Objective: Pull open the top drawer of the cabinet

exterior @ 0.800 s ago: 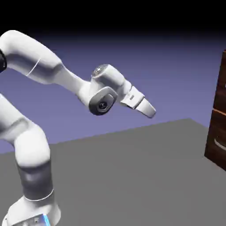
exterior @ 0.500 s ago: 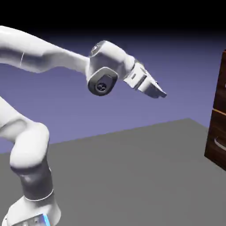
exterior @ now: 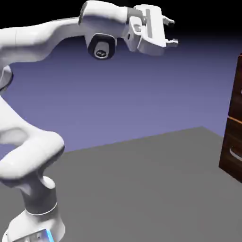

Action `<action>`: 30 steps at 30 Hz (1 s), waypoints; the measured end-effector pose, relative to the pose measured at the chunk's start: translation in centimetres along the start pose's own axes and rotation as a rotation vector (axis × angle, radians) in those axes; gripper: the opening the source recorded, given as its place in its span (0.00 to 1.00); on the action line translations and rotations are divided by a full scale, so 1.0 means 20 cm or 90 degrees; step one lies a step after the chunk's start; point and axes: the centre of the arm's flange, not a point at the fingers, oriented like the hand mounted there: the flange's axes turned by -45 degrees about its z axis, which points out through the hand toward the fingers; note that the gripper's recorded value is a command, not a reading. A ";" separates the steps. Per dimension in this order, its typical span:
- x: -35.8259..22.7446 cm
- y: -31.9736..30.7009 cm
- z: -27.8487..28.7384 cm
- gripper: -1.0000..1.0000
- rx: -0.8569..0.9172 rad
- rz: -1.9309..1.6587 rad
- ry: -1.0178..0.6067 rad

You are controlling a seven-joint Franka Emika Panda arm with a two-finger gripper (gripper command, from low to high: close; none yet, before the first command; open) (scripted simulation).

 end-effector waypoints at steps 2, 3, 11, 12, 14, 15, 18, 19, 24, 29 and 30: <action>0.00 -0.08 0.00 0.50 0.016 0.024 0.019; 0.00 -0.12 0.00 0.50 0.025 0.036 0.027; -0.14 -0.41 0.15 0.50 0.095 0.113 0.059; -0.17 -0.44 0.19 0.50 0.103 0.122 0.059; -0.23 -0.48 0.27 0.50 0.118 0.139 0.056; -0.26 -0.50 0.32 0.50 0.124 0.148 0.053; -0.37 -0.53 0.49 0.50 0.143 0.176 0.040; -0.41 -0.53 0.55 0.50 0.148 0.186 0.034; -0.61 -0.48 0.90 0.50 0.165 0.242 -0.003; -0.81 -0.30 1.28 0.50 0.170 0.316 -0.047; -0.85 -0.25 1.36 0.50 0.170 0.333 -0.056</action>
